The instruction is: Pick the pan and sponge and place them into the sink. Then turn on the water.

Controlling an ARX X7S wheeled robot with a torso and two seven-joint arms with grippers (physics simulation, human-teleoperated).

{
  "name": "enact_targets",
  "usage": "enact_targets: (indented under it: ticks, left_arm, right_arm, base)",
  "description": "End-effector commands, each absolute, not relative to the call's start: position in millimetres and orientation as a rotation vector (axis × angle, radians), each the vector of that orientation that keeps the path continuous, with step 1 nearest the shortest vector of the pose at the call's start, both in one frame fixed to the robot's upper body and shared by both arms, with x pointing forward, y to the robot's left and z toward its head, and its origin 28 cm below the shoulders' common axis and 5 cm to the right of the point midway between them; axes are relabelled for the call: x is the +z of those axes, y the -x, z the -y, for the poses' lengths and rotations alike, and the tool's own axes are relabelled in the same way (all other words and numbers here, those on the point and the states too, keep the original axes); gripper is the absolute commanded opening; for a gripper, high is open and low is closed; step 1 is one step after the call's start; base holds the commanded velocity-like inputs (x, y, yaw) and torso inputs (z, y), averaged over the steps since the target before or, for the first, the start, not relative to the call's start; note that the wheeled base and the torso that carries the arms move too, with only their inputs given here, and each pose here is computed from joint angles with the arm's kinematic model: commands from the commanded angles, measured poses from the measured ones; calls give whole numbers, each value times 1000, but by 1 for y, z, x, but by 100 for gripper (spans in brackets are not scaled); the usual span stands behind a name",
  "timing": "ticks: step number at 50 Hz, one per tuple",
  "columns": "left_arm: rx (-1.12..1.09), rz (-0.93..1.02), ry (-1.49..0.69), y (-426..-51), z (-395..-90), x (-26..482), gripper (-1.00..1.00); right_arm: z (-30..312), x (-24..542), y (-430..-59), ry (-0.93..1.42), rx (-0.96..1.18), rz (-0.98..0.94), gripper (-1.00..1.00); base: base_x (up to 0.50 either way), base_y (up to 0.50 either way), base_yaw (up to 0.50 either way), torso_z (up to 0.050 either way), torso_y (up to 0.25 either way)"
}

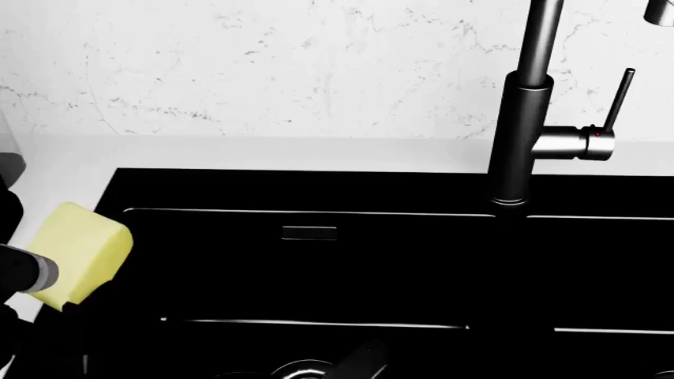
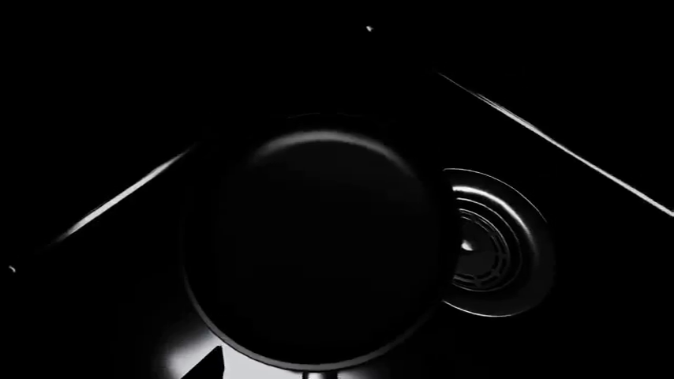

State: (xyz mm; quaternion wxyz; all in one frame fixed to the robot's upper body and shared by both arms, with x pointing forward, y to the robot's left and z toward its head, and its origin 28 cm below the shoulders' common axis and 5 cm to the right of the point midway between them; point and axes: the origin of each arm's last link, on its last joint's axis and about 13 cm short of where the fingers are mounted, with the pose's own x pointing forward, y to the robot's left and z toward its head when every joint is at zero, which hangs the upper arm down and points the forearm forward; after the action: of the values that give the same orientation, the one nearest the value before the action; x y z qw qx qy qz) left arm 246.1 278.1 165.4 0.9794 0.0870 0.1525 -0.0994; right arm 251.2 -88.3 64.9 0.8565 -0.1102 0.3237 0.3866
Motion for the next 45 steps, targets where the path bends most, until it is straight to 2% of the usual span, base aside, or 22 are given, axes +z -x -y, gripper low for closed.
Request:
enact_targets:
  ticks: [1, 8, 26, 45]
  left_arm:
    - [-192, -304, -171, -246, -278, 166, -100]
    - [-193, -303, -171, -247, -279, 166, -100]
    - [-216, -299, -179, -248, -274, 170, -100]
    - [-311, -260, -210, -249, -256, 189, -100]
  right_arm:
    - [92, 97, -251, 252, 779, -609, 100]
    - [101, 125, -249, 262, 732, -527, 100]
    - [139, 179, -235, 191, 425, -235, 100]
    - [160, 198, -224, 141, 318, -142, 100]
  base:
    - [0, 0, 0, 0, 0]
    - [0, 0, 0, 0, 0]
    - [0, 0, 0, 0, 0]
    - [0, 0, 0, 0, 1]
